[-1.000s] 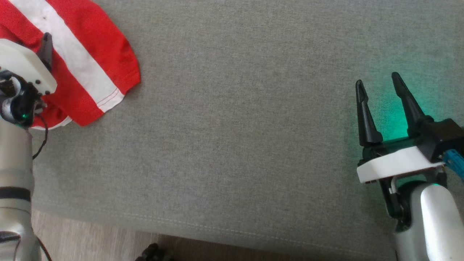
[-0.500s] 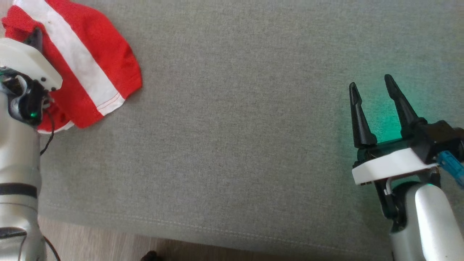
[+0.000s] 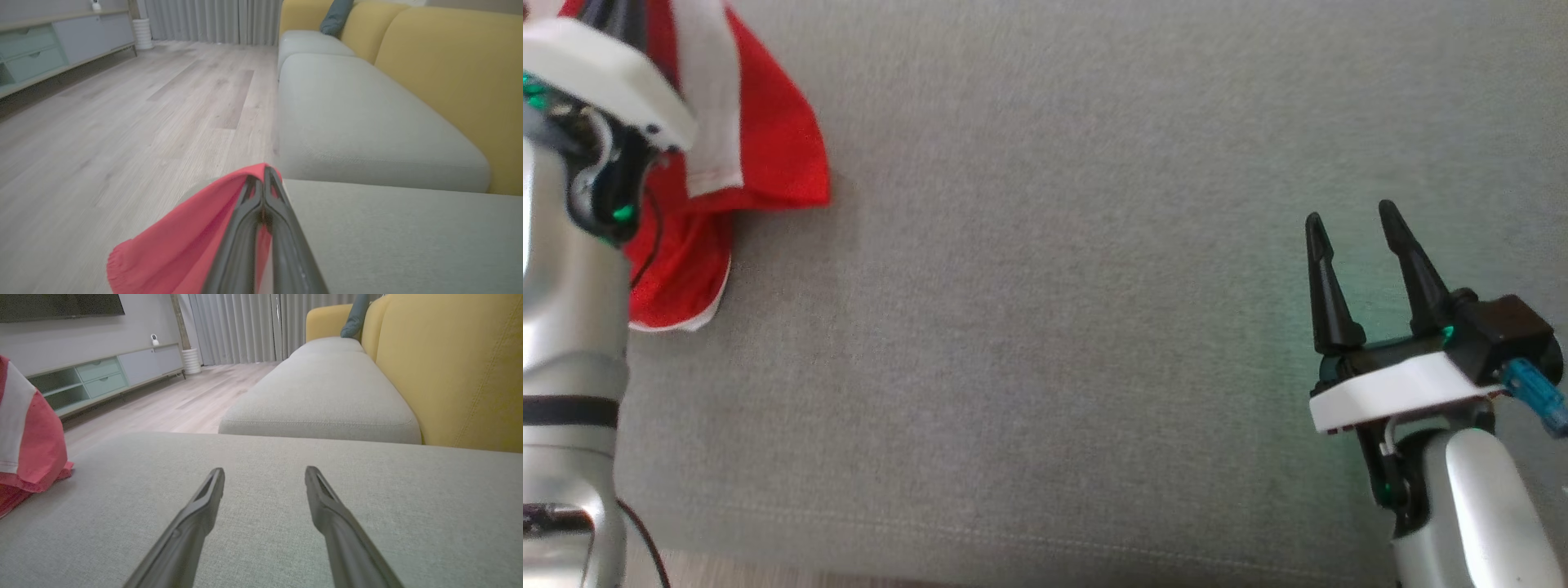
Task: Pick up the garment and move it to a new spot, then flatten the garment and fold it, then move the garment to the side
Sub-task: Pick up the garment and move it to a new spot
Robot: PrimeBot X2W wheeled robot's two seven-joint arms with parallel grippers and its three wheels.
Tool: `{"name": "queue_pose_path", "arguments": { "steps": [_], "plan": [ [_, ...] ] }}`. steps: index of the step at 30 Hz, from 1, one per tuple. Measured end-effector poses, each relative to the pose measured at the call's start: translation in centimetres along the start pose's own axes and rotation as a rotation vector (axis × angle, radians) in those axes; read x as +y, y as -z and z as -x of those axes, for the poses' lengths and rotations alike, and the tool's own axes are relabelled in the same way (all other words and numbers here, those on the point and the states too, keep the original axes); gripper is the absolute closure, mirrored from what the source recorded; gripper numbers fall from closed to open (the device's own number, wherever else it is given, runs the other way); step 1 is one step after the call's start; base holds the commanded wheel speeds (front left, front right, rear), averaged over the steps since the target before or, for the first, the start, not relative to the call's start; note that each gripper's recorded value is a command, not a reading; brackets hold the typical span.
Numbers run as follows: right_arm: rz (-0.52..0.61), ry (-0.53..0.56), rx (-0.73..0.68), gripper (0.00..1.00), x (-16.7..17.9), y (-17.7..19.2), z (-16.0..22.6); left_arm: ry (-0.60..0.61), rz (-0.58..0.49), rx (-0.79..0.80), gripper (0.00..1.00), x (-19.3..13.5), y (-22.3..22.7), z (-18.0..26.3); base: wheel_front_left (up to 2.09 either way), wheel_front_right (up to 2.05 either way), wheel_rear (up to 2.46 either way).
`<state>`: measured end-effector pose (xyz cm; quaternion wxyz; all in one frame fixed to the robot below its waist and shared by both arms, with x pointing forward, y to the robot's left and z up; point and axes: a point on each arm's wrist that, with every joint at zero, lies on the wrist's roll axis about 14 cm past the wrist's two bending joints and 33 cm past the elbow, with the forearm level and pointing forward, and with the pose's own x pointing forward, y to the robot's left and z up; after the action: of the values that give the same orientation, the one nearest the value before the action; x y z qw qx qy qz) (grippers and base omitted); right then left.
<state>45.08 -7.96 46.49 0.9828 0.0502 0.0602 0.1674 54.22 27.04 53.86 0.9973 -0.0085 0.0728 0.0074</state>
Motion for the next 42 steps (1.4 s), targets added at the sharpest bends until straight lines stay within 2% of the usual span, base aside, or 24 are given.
{"name": "queue_pose_path", "arguments": {
  "steps": [4,8,15,18,20,21,24,28,31,33,36,42],
  "plan": [
    [-0.008,0.029,-0.037,0.0,-0.7,-1.2,1.5,0.121,-0.05,-0.101,1.0,-4.5,-4.2,0.4,0.0,0.0,0.0],
    [-0.022,0.08,-0.045,0.0,-2.0,-1.3,3.5,0.265,-0.037,-0.184,1.0,-10.0,-7.5,1.0,0.0,0.0,0.0],
    [-0.036,0.18,-0.093,0.0,-4.7,-2.6,6.5,0.566,0.004,-0.292,1.0,-21.4,-12.2,4.0,0.0,0.0,0.0],
    [-0.04,0.221,-0.1,0.0,-5.8,-2.6,7.6,0.687,0.057,-0.311,1.0,-25.7,-13.3,5.5,0.0,0.0,0.0],
    [-0.047,0.246,-0.103,0.0,-6.4,-2.5,8.2,0.743,0.102,-0.309,1.0,-27.7,-13.1,6.1,0.0,0.0,0.0],
    [-0.047,0.246,-0.103,0.0,-6.4,-2.5,8.2,0.743,0.102,-0.309,1.0,-27.7,-13.1,6.1,0.0,0.0,0.0],
    [-0.051,0.277,-0.092,0.0,-7.3,-1.8,8.9,0.757,0.192,-0.232,1.0,-29.5,-9.8,6.3,0.0,0.0,0.0],
    [-0.06,0.297,-0.074,0.0,-7.9,-0.9,9.1,0.734,0.296,-0.008,1.0,-31.3,-0.3,7.4,0.0,0.0,0.0],
    [-0.065,0.309,-0.062,0.0,-8.2,-0.5,9.2,0.719,0.314,0.15,1.0,-32.0,6.5,9.6,0.0,0.0,0.0],
    [-0.066,0.314,-0.062,0.0,-8.4,-0.4,9.3,0.707,0.328,0.216,1.0,-32.1,9.5,10.9,0.0,0.0,0.0],
    [-0.067,0.316,-0.057,0.0,-8.5,-0.2,9.2,0.68,0.342,0.262,1.0,-31.9,11.8,12.1,0.0,0.0,0.0],
    [-0.071,0.292,-0.048,0.0,-7.8,0.1,8.6,0.637,0.359,0.271,1.0,-31.3,13.0,12.8,0.0,0.0,0.0]
  ]
}}
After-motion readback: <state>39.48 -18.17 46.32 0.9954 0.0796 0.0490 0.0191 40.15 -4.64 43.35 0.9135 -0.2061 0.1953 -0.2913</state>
